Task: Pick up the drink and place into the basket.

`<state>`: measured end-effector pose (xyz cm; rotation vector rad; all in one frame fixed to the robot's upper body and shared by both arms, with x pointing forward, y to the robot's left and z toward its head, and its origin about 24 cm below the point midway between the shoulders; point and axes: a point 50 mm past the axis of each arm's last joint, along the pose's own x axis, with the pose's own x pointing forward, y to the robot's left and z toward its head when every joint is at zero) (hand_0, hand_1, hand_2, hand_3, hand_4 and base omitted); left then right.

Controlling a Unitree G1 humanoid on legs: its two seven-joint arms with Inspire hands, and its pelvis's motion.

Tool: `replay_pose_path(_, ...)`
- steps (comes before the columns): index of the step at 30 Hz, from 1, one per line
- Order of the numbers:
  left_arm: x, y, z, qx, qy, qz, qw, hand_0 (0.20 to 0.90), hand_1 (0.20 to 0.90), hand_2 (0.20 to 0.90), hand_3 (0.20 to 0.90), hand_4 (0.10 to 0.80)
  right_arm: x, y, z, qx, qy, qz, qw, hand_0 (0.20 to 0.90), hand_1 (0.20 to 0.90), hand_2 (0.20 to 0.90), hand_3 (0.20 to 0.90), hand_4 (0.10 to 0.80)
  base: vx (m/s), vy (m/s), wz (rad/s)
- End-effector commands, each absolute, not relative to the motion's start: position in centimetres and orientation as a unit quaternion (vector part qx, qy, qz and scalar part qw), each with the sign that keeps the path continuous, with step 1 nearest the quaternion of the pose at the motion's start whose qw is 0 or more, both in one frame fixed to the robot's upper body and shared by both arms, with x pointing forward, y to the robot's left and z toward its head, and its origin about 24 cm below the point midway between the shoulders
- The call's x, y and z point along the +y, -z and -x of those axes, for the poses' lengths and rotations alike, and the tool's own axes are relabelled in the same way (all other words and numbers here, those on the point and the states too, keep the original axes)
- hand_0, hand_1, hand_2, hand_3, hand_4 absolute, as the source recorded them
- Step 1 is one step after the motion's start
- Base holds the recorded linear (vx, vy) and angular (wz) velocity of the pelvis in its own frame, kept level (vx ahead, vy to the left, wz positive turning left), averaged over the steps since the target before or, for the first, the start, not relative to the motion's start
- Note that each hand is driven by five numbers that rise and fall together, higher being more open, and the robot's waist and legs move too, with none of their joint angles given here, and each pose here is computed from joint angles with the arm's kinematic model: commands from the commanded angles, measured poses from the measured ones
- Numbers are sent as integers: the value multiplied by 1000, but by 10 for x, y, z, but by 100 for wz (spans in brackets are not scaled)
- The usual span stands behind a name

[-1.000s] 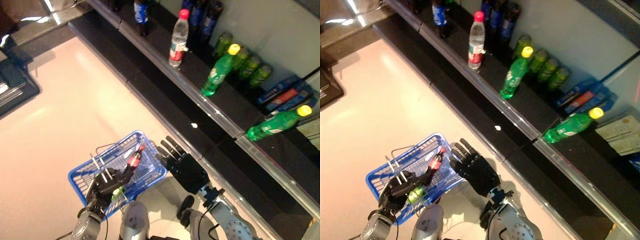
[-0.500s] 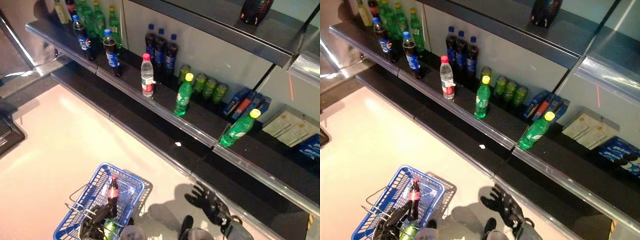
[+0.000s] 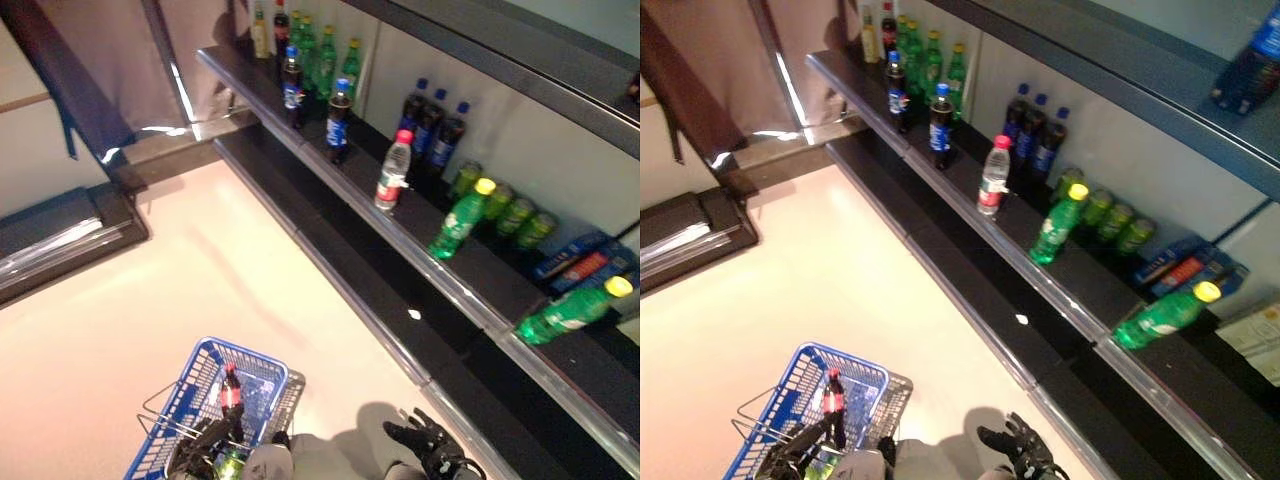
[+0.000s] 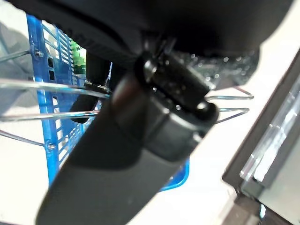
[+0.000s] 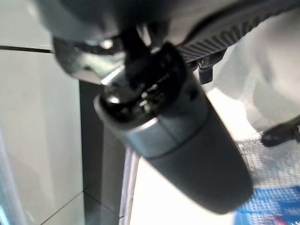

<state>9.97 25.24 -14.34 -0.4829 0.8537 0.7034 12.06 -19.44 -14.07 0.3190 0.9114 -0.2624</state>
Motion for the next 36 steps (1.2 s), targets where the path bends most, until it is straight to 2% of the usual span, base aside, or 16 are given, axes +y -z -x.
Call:
replay_pose_path(1,244,129,-125,342,-233,193,889,300,300,300,200,100,-211,141,-121,420,146,-145,884,900,900,900,900,800,291,88,111)
replay_pose_path(9,232,141,-114,372,-223,199,879,300,300,300,200,100,-233,153,-94,467,175,-131,857,900,900,900,900,800,352,30,83)
replay_pose_path(14,228,140,-123,368,-210,202,883,300,300,300,200,100,-239,154,-91,480,185,-124,848,900,900,900,900,800,457,-30,92)
replay_pose_path(17,226,143,-117,362,-233,231,873,300,300,300,200,100,-243,156,-84,495,199,-116,837,900,900,900,900,800,423,-70,63)
replay_pose_path(22,220,146,-112,365,-224,229,874,300,300,300,200,100,-251,149,-89,482,180,-70,855,900,900,900,900,800,367,-127,48)
replay_pose_path(26,230,139,-117,341,-235,237,879,300,300,300,200,100,-255,141,-104,454,167,-60,873,900,900,900,900,800,310,-109,-14)
replay_pose_path(30,236,137,-114,327,-236,241,883,300,300,300,200,100,-252,141,-112,454,160,-63,874,900,900,900,900,800,332,129,-43)
replay_pose_path(36,229,140,-111,323,-250,258,876,300,300,300,200,100,-248,154,-86,503,163,-74,845,900,900,900,900,800,448,322,-52)
